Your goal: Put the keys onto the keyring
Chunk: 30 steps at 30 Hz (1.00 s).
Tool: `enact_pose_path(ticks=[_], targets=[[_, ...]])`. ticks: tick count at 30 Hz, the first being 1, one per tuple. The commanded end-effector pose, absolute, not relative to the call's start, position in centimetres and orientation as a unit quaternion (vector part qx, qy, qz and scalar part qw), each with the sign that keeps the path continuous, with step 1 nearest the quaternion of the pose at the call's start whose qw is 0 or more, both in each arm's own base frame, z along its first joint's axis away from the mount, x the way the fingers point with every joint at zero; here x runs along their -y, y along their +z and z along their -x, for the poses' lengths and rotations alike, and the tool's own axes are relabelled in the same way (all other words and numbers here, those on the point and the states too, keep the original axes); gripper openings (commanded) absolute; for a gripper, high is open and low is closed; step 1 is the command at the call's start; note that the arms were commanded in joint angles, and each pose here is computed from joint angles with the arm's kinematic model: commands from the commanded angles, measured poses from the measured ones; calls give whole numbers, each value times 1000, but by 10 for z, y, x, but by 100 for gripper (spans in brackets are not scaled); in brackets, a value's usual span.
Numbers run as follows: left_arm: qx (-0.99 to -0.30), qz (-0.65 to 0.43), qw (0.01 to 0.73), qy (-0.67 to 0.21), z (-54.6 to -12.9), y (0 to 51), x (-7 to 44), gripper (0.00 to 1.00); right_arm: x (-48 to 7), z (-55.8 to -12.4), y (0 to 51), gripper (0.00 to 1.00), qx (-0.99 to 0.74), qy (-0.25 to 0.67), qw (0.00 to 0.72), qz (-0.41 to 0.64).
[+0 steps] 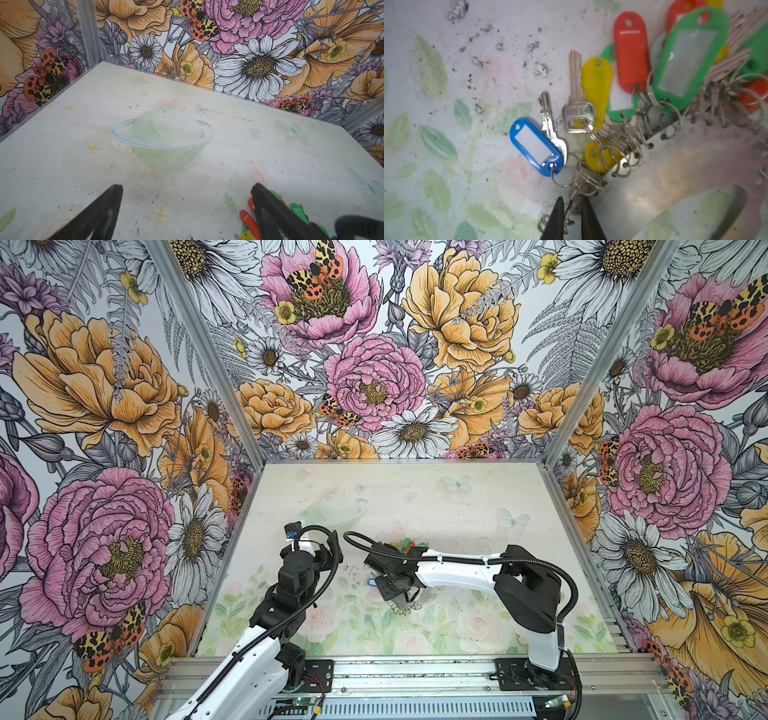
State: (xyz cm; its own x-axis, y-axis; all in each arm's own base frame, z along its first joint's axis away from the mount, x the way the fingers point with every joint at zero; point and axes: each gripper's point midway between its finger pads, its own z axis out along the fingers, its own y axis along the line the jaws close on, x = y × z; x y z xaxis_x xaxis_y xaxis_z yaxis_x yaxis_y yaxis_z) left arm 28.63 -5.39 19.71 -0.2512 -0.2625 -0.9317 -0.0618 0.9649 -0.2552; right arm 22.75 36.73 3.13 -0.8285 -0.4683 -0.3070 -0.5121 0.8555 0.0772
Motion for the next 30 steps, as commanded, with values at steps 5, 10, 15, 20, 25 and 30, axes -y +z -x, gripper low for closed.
enact_pose_path(ticks=[5,10,15,20,25,30], targets=[[-787,112,601,-83,-286,193,50,99,-376,-235,39,9,-949,82,157,262],[-788,113,599,-83,-286,192,50,99,-370,-233,51,4,-945,85,169,269],[-789,112,599,-83,-287,192,51,99,-366,-231,60,2,-940,90,177,276],[-790,112,597,-82,-288,191,51,99,-362,-229,62,1,-937,94,178,285],[-790,112,597,-82,-288,191,51,99,-347,-223,56,11,-931,77,178,309],[-790,111,597,-83,-288,191,51,99,-337,-223,57,23,-928,65,185,318]])
